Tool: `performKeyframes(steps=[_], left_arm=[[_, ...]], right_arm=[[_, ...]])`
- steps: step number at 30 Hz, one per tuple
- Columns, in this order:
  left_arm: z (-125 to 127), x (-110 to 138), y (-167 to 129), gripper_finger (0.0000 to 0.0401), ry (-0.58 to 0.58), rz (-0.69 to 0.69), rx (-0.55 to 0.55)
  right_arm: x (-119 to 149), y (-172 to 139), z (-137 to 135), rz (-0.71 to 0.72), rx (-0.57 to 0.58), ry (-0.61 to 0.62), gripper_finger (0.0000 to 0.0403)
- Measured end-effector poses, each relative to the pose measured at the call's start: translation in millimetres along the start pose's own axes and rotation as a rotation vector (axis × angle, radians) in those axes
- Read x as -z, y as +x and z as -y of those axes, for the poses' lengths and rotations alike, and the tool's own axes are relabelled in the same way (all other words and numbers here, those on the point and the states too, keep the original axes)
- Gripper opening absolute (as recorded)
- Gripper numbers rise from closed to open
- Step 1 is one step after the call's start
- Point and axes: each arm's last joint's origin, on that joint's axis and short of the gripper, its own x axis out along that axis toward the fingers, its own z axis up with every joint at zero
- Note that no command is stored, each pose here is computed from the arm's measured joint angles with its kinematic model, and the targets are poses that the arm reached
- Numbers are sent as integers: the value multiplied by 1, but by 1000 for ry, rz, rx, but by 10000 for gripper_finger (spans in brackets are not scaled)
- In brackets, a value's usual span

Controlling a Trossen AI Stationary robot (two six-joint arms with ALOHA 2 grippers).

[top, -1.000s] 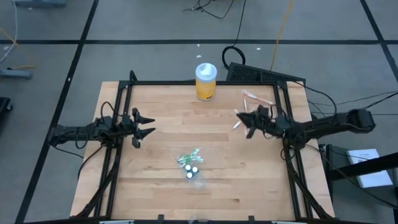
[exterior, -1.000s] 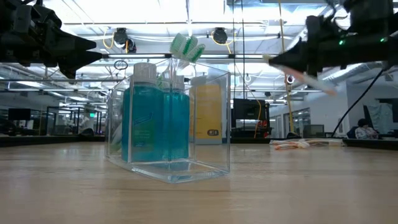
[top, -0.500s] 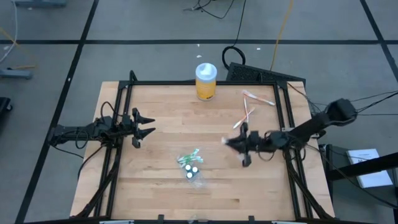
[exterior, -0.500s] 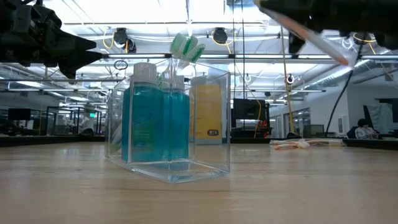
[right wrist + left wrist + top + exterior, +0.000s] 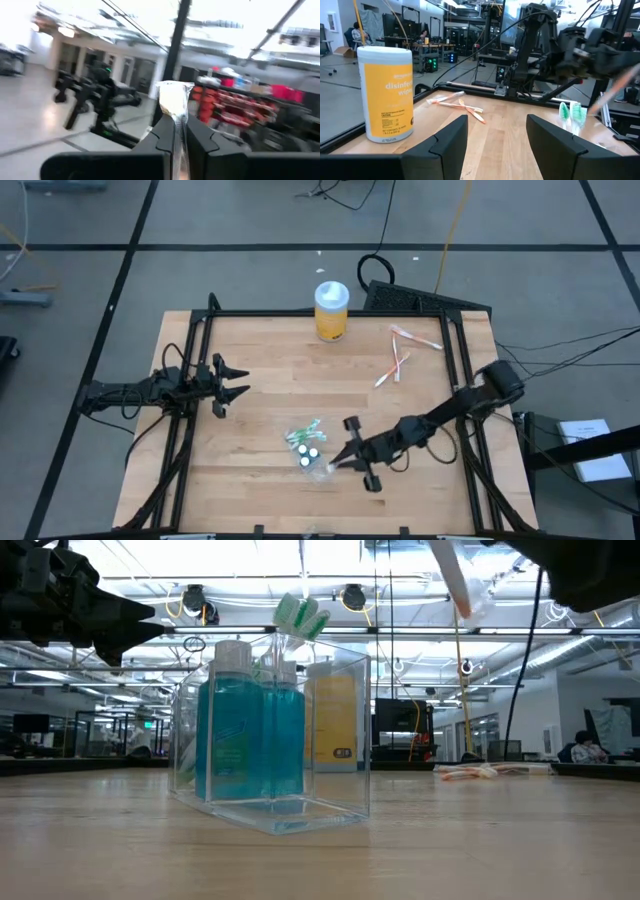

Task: Pick & Place toothbrushing station
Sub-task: Put the orange toothbrush into the transparent organizer

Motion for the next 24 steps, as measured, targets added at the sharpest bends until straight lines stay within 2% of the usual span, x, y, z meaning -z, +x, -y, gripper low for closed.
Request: performKeyframes(steps=[10,24], left_arm=[[0,0,0,209,0,-1,0],[0,0,0,209,0,0,0]], right_arm=[[18,54,-5,80,5,18,10],[57,71,-5,66,25,20,10]])
